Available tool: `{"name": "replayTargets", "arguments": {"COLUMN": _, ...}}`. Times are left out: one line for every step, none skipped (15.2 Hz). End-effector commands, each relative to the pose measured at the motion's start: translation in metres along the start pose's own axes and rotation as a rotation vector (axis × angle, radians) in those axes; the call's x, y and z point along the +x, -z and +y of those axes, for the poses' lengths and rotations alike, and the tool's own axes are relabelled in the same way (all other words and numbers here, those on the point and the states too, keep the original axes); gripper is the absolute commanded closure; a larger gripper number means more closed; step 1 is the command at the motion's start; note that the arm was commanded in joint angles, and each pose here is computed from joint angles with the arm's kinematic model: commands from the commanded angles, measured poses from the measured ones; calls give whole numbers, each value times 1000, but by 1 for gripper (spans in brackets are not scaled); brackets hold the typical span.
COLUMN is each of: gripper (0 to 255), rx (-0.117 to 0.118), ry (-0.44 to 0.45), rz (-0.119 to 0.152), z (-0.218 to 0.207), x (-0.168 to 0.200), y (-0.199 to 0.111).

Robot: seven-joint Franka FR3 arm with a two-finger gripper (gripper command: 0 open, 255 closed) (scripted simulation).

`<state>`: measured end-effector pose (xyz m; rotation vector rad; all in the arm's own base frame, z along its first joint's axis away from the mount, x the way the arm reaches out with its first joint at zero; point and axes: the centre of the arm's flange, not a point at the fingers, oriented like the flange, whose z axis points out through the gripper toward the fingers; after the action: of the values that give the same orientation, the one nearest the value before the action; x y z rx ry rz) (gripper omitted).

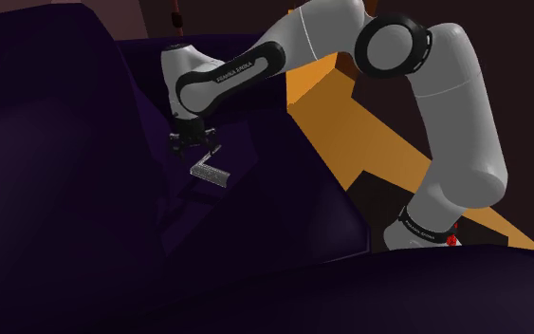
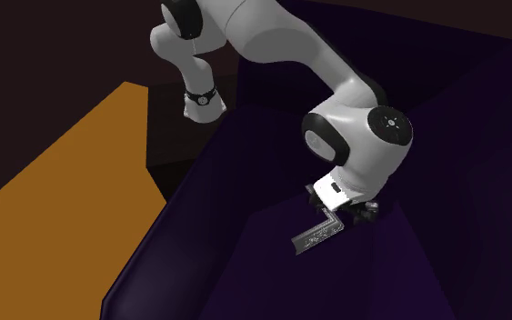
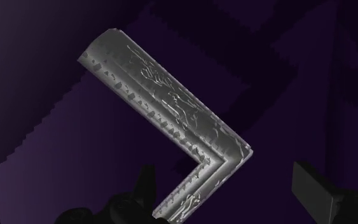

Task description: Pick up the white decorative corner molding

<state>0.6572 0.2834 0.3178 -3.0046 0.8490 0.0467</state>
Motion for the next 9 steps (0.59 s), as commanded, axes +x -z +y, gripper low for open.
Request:
{"name": "replayTargets", "arguments": {"gripper": 0, "rx": 0, "ry": -3, "rz": 0, "z": -3, "x": 1, "y": -12}}
{"name": "replayTargets", "arguments": {"gripper": 0, "rx": 0, "ry": -3, "rz": 0, "z": -3, "x": 1, "y": -17}}
{"name": "replayTargets", "arguments": {"gripper": 0, "rx": 0, "ry": -3, "rz": 0, "z": -3, "x": 2, "y": -23}}
{"name": "replayTargets", "arguments": {"gripper": 0, "rx": 0, "ry": -3, "rz": 0, "z": -3, "x": 2, "y": -28}}
{"name": "replayTargets", "arguments": {"gripper": 0, "rx": 0, "ry": -3, "rz": 0, "z": -3, "x": 2, "y": -33}}
{"name": "replayTargets", "arguments": {"gripper": 0, "rx": 0, "ry": -3, "rz": 0, "z": -3, "x": 2, "y": -36}}
{"name": "replayTargets", "arguments": {"gripper": 0, "rx": 0, "ry": -3, "rz": 0, "z": -3, "x": 2, "y": -36}}
{"name": "replayTargets", "arguments": {"gripper": 255, "rx": 0, "ry": -3, "rz": 0, "z": -2, "x": 2, "y": -36}}
{"name": "replayTargets", "arguments": {"gripper": 255, "rx": 0, "ry": -3, "rz": 0, "z": -3, "x": 2, "y": -36}}
